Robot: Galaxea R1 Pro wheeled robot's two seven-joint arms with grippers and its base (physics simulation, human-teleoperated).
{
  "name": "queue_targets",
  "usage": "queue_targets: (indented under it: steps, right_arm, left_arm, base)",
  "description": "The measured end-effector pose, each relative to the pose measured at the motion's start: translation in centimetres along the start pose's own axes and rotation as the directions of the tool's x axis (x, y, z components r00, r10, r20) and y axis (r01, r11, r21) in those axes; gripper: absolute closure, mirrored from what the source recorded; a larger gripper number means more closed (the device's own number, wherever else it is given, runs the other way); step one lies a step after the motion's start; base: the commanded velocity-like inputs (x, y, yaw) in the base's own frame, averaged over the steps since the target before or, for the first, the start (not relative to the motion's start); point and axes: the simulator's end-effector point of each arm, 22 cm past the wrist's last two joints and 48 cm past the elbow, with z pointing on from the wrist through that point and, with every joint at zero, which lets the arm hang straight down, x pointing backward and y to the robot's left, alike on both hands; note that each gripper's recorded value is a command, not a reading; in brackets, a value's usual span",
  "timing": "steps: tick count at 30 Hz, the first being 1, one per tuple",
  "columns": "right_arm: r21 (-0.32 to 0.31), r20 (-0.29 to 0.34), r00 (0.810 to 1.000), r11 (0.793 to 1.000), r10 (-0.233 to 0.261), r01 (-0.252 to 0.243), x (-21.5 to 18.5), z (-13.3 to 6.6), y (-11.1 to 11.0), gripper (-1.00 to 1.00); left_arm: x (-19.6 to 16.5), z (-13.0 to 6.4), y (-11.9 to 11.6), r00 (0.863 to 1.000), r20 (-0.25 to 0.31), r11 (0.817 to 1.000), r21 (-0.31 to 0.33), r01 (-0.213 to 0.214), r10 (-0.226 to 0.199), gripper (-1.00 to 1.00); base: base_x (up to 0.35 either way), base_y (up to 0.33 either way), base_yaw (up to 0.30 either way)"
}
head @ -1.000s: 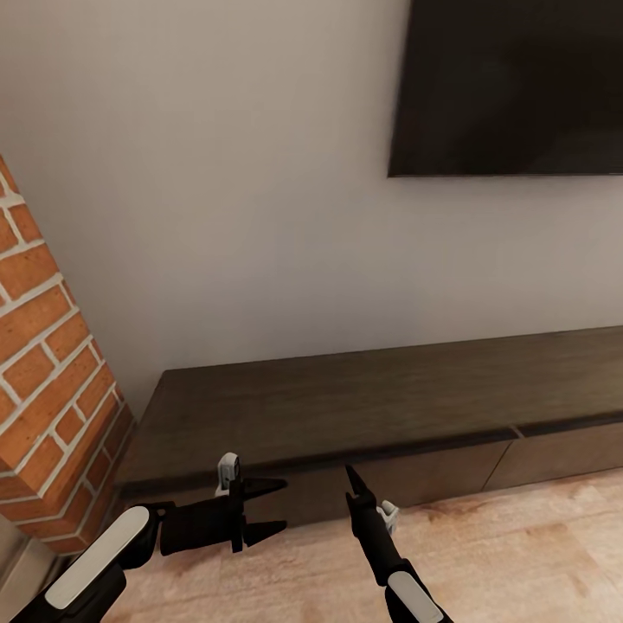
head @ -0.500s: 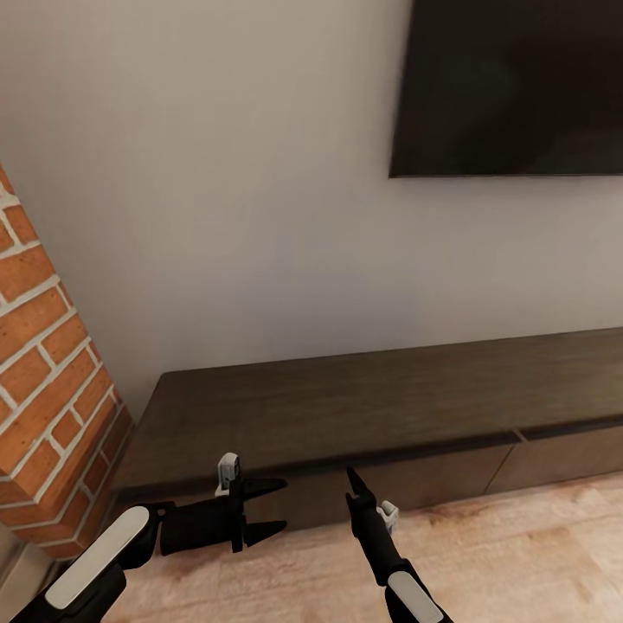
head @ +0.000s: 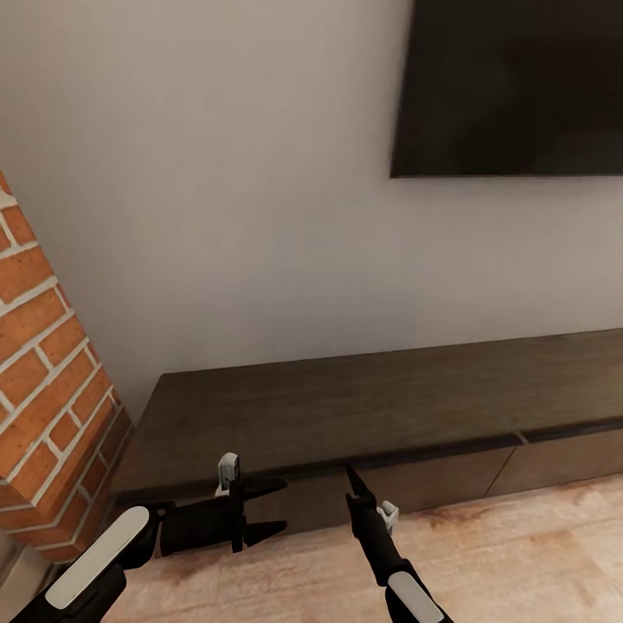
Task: Place each of the two pumpkins and all three candles from the living room inside a cabinet in the living room (use any cabinet), then make sure every cabinet is closed, and position the cauldron so it is next to a table in the living room.
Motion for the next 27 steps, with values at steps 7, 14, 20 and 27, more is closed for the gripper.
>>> queue_targets:
  steps: [7,14,20,27]
  right_arm:
    - [0.000,0.000,1.000,1.000,0.000,0.000,-0.02,-0.01,-0.02,-1.00]
    - [0.014,0.002,1.000,1.000,-0.002,0.002,-0.32,-0.14,-0.82,-1.00]
    - [0.015,0.003,1.000,1.000,-0.004,0.004,-0.50,-0.19,-0.89,-1.00]
    - [0.016,0.003,1.000,1.000,-0.004,0.004,-0.51,-0.20,-0.91,-1.00]
  left_arm:
    - [-0.05,-0.05,-0.02,1.000,0.001,1.000,0.000,0.000,0.000,-1.00]
    - [-0.16,0.01,0.50,1.000,0.001,1.000,-0.003,0.012,-0.012,-1.00]
    - [-0.17,0.02,0.49,1.000,0.001,1.000,-0.002,0.012,-0.012,-1.00]
    - [-0.17,0.01,0.50,1.000,0.001,1.000,-0.002,0.012,-0.012,-1.00]
  base:
    - [0.000,0.000,0.000]
    - [0.000,0.000,0.000]
    - [0.000,0.000,0.000]
    - [0.001,0.000,0.000]
